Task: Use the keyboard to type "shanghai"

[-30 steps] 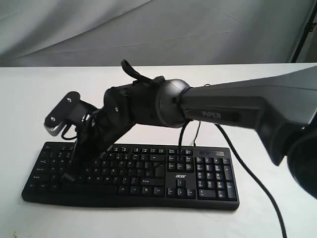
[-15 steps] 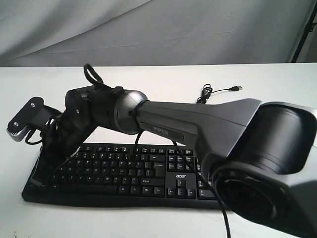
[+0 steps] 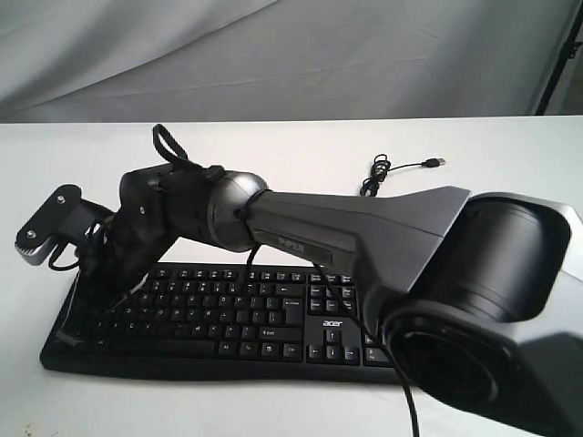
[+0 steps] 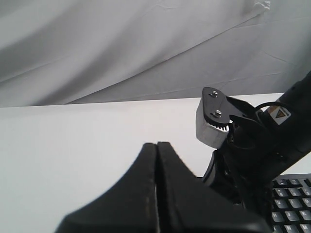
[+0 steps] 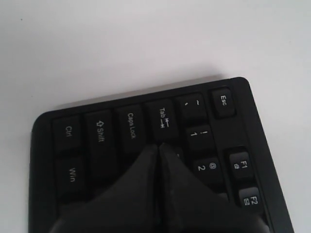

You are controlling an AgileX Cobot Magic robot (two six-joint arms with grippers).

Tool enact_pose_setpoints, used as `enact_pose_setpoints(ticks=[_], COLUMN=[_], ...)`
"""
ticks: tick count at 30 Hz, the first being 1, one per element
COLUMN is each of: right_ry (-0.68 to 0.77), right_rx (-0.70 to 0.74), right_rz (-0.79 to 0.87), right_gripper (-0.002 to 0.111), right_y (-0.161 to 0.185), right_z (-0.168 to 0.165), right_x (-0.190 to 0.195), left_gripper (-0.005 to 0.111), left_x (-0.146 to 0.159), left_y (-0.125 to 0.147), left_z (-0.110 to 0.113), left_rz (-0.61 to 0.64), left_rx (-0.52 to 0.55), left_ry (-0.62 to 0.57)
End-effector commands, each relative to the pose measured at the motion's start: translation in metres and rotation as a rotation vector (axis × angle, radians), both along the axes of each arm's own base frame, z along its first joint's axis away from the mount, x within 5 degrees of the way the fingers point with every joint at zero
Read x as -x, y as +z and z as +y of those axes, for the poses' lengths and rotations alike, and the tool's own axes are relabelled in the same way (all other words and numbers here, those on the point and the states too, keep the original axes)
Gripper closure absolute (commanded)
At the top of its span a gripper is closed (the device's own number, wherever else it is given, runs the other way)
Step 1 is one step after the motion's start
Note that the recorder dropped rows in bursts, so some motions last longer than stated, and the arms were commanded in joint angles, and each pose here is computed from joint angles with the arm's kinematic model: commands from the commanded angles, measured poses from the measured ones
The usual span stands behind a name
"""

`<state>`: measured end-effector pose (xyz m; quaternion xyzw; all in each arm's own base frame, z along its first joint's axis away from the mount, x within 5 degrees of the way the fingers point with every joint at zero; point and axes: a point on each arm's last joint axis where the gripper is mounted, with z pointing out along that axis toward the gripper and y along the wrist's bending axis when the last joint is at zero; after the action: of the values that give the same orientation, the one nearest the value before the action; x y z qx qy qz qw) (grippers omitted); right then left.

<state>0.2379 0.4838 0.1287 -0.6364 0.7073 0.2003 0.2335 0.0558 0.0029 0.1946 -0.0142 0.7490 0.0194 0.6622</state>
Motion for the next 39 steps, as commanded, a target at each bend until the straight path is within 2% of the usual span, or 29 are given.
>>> enact_pose_setpoints(ticks=[1, 39], right_ry=[0.004, 0.015], right_rx=[-0.011, -0.008], right_rz=[-0.007, -0.02], right_gripper=[0.108, 0.108], right_y=[0.0036, -0.0021], right_z=[0.0024, 0.006], right_x=[0.0019, 0.0066], left_gripper=[0.107, 0.107], left_x=[0.0, 0.0], left_y=[0.0005, 0.0005], left_z=[-0.0004, -0.0004], left_rz=[-0.012, -0.012], left_rx=[0.003, 0.003], left_ry=[-0.006, -0.006])
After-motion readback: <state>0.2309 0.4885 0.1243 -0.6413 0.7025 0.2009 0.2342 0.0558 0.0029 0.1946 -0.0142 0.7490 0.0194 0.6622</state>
